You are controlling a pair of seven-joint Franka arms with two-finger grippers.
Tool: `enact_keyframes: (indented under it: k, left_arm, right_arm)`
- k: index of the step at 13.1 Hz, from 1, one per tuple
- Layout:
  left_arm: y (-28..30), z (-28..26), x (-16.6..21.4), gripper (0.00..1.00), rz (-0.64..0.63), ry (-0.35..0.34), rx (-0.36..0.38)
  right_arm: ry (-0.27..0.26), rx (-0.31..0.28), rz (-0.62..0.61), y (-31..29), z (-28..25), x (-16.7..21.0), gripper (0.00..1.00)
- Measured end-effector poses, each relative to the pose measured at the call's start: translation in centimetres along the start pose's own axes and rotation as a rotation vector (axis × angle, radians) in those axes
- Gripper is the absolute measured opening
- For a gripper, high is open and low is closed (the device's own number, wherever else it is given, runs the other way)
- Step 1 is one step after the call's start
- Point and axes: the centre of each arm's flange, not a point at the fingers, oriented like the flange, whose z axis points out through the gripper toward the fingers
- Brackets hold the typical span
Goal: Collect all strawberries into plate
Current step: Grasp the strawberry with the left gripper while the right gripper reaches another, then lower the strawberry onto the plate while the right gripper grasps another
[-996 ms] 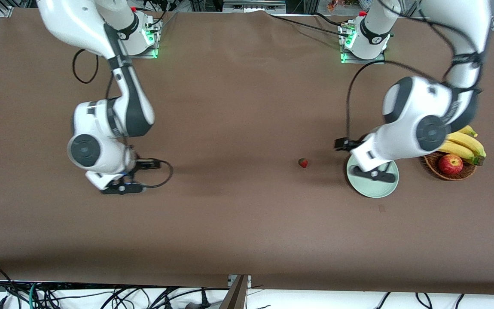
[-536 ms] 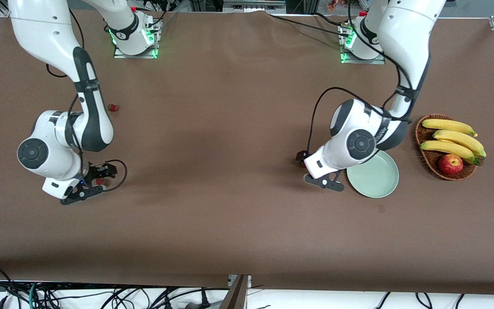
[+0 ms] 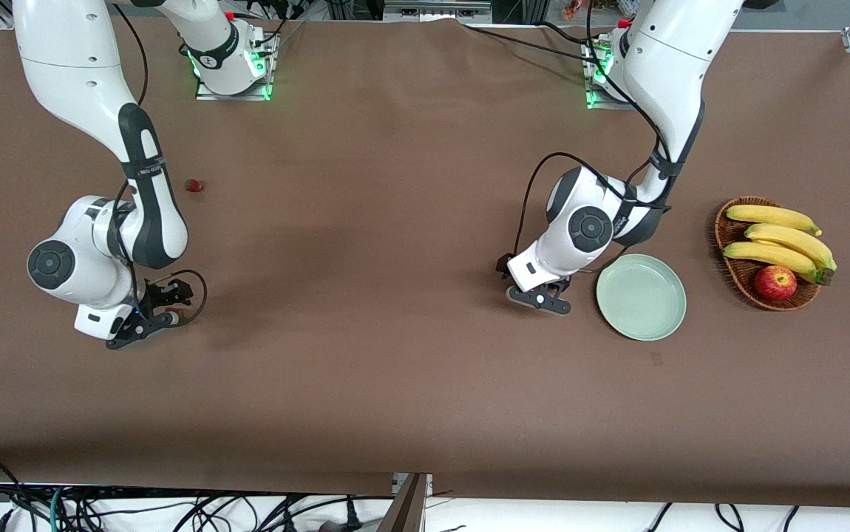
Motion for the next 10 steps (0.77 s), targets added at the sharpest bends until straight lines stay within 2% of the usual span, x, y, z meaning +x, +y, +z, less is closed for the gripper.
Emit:
enact_keyframes:
  k: [1, 2, 5, 6, 7, 8, 10]
  left_arm:
    - [0.0, 0.0, 0.0, 0.81, 0.000, -0.001, 0.000]
    - [0.0, 0.0, 0.0, 0.68, 0.001, -0.001, 0.000]
    - [0.2, -0.6, 0.1, 0.36, 0.039, 0.009, 0.017]
    - [0.2, -1.3, 0.1, 0.34, 0.063, 0.006, 0.037]
    - [0.0, -2.3, 0.1, 0.34, 0.090, -0.013, 0.063]
    - [-0.5, -3.8, 0.3, 0.34, 0.114, -0.036, 0.091]
    - [-2.8, -8.1, 0.9, 0.34, 0.151, -0.098, 0.121]
  right_arm:
    - [0.000, 0.008, -0.003, 0.1, 0.4, -0.1, 0.81]
    - [-0.001, 0.012, -0.005, 0.3, 0.7, -0.3, 0.75]
    - [-0.005, 0.011, -0.010, 0.4, 1.2, -0.5, 0.40]
    - [-0.003, 0.012, -0.008, 0.4, 1.2, -0.4, 0.39]
    - [0.004, 0.020, 0.001, 0.3, 1.2, -0.4, 0.30]
    - [0.017, 0.034, 0.018, 0.1, 1.1, -0.1, 0.27]
    - [0.017, 0.072, 0.067, -1.7, -0.1, 1.2, 0.27]
